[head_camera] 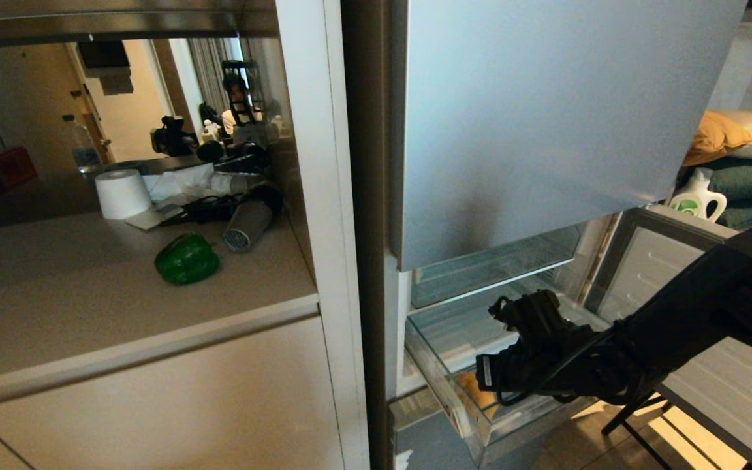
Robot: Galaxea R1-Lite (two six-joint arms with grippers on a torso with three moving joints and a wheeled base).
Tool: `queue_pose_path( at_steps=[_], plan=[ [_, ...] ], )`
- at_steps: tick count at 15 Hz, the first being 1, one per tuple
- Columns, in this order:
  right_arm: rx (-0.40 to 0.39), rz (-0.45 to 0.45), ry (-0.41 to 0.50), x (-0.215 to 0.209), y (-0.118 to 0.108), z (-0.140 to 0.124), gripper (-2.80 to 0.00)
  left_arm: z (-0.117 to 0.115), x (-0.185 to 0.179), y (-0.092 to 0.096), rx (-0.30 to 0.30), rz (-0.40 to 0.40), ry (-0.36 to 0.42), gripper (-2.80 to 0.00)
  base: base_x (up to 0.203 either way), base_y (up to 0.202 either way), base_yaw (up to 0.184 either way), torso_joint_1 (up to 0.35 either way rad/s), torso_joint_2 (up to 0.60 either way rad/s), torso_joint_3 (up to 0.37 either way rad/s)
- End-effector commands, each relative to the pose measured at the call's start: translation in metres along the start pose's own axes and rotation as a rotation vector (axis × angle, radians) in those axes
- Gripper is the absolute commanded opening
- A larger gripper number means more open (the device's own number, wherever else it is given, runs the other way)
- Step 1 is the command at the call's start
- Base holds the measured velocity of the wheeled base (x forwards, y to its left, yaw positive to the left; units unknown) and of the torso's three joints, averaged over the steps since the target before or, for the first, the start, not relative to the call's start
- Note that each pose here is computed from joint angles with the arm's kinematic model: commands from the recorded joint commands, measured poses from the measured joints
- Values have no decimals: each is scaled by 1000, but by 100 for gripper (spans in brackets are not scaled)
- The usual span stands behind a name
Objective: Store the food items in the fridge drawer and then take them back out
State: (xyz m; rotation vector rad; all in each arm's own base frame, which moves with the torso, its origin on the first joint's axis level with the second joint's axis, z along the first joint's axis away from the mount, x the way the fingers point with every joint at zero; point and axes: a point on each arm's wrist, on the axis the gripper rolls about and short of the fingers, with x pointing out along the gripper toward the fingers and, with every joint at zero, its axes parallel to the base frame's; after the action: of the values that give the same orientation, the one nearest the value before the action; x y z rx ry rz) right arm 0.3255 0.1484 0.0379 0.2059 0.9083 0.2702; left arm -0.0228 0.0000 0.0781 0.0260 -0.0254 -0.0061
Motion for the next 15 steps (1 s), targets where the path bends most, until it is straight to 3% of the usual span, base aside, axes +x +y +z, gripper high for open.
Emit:
queue_pose_path(
  at_steps=[1,5,7,10,15],
  plan=[
    [5,3,-23,-8,2,9,-280,-3,1,0,0,0,12,-280,0,0,0,0,0,0],
    [-33,3,-33,-14,2,10,-280,-3,1,0,0,0,12,-280,0,0,0,0,0,0],
    [-95,-25,-18,-4,0,11,-280,-3,1,0,0,0,12,-280,0,0,0,0,0,0],
    [-222,-62,87,11,-8,2,-280,-3,1,0,0,0,12,-280,0,0,0,0,0,0],
    [-284,-54,76,22,-6,8,-280,-3,1,0,0,0,12,-280,0,0,0,0,0,0]
  ],
)
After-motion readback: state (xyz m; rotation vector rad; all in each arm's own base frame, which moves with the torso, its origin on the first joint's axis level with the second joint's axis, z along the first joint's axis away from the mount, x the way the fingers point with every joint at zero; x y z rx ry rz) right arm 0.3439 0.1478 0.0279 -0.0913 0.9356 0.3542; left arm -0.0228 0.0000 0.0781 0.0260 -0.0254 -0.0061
